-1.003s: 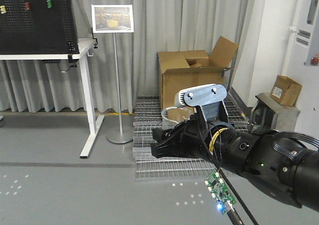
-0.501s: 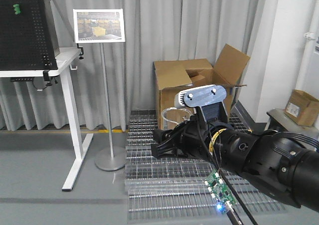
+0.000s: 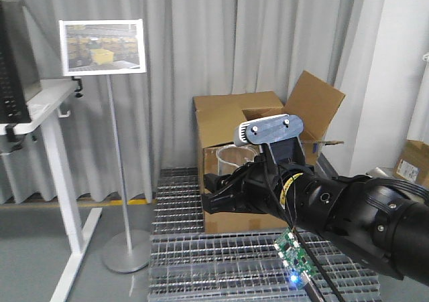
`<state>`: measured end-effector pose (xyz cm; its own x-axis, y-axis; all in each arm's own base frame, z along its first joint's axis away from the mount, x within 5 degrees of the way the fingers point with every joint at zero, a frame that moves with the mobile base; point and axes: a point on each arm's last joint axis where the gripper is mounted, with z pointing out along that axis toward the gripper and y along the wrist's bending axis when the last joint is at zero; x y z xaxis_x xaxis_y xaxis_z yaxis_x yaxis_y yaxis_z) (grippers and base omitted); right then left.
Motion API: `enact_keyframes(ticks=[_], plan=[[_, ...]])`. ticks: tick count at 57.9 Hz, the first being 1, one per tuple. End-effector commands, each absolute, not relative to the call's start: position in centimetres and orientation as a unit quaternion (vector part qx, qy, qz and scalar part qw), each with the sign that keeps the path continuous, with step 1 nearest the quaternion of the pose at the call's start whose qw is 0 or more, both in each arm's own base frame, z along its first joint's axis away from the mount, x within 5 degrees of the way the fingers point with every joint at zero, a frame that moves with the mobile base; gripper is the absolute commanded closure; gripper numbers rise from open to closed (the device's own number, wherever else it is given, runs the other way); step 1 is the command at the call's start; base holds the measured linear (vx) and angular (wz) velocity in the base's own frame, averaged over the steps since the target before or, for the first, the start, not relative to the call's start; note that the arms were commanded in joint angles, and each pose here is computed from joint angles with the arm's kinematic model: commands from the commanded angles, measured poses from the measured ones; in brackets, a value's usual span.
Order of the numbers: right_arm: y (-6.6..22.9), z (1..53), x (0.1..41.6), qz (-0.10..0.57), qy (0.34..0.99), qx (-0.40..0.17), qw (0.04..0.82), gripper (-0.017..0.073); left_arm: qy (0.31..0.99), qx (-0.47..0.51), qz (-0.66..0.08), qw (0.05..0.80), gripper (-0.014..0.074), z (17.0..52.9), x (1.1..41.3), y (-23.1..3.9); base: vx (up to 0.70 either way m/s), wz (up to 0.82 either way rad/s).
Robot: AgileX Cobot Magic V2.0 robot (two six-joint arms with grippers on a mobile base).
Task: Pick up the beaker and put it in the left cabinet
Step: 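Carry the beaker in the right gripper while driving toward the cabinet, then move the held beaker into the open cabinet above the blue tray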
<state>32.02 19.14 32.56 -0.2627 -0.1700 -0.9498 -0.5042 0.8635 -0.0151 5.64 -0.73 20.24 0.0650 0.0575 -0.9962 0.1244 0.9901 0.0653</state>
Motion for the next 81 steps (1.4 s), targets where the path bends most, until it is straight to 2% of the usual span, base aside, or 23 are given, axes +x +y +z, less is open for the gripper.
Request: enact_keyframes(ticks=[1, 32, 81], plan=[[19.02, 35.91, 31.38, 0.174, 0.737, -0.217, 0.616, 0.0568, 0.652, 0.059, -0.027, 0.755, 0.0592, 20.55, 5.50, -0.69, 0.44, -0.20], [19.04, 35.84, 31.42, 0.174, 0.738, -0.217, 0.615, 0.0568, 0.652, 0.059, -0.027, 0.755, 0.0592, 20.55, 5.50, -0.69, 0.33, -0.38], [19.00, 35.80, 31.42, 0.172, 0.740, -0.216, 0.614, 0.0568, 0.652, 0.059, -0.027, 0.755, 0.0592, 20.55, 5.50, -0.69, 0.18, -0.66]])
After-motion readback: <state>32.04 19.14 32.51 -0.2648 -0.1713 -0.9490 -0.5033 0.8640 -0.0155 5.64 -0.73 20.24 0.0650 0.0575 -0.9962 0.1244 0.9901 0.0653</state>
